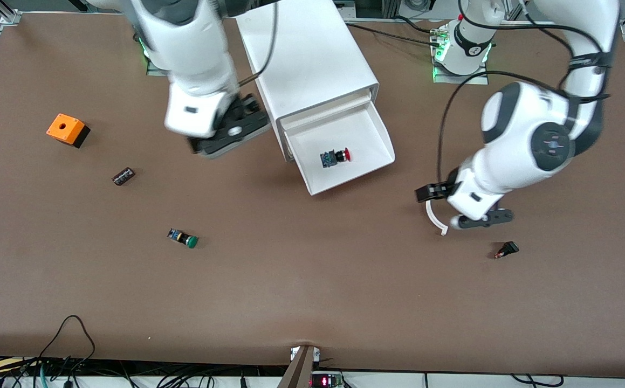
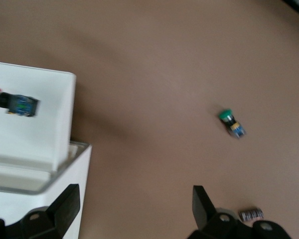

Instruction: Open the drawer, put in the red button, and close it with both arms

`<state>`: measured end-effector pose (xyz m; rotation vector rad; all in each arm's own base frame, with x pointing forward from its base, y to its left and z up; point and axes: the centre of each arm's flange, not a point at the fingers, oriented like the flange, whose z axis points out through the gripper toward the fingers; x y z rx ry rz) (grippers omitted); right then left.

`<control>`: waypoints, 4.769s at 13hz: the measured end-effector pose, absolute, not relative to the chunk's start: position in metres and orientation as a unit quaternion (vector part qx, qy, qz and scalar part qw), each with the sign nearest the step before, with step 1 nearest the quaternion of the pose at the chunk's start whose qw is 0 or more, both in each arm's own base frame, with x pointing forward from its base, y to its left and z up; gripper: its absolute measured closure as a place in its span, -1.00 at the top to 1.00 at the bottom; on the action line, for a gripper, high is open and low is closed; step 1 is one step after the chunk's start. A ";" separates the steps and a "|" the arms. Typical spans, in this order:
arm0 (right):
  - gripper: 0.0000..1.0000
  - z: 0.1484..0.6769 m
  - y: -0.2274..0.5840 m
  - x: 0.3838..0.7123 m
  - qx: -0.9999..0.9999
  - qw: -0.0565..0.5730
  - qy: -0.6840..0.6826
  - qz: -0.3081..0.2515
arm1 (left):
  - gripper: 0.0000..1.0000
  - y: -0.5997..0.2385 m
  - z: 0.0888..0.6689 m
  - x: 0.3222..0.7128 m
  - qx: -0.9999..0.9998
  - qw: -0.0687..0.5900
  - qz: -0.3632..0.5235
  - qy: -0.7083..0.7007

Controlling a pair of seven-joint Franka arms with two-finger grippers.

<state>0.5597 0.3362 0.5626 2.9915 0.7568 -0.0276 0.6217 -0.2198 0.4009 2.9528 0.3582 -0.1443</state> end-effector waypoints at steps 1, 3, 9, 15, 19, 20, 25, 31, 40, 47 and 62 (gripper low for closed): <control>1.00 0.561 0.306 0.573 0.975 0.030 0.219 -0.021 | 1.00 -0.244 0.395 0.618 0.986 0.082 -0.040 0.143; 1.00 0.559 0.249 0.596 0.984 0.031 0.172 -0.037 | 1.00 -0.291 0.381 0.607 0.981 0.076 -0.026 0.178; 1.00 0.568 0.108 0.623 0.995 0.017 0.069 -0.063 | 1.00 -0.385 0.312 0.569 0.979 0.026 0.010 0.202; 1.00 0.603 -0.035 0.607 0.997 -0.033 0.061 -0.032 | 1.00 -0.396 0.290 0.557 0.985 0.006 0.000 0.171; 1.00 0.618 -0.046 0.584 0.996 -0.011 0.089 -0.024 | 1.00 -0.410 0.284 0.534 0.986 -0.014 -0.054 0.154; 1.00 0.620 -0.045 0.583 0.994 0.003 0.108 -0.024 | 1.00 -0.415 0.285 0.527 0.987 -0.017 -0.063 0.148; 1.00 0.609 -0.047 0.587 0.987 0.017 0.159 -0.031 | 1.00 -0.438 0.289 0.493 0.977 0.005 -0.162 0.138; 1.00 0.606 -0.056 0.588 0.988 0.017 0.151 -0.033 | 1.00 -0.434 0.274 0.482 0.962 0.040 -0.251 0.101; 1.00 0.614 -0.074 0.579 0.990 0.013 0.134 -0.032 | 1.00 -0.439 0.275 0.474 0.959 0.038 -0.264 0.094; 1.00 0.611 -0.071 0.578 0.990 0.010 0.139 -0.038 | 1.00 -0.392 0.359 0.547 0.989 0.013 -0.127 0.078; 1.00 0.601 -0.068 0.552 0.989 0.007 0.142 -0.029 | 1.00 -0.112 0.553 0.611 0.996 -0.008 -0.051 -0.070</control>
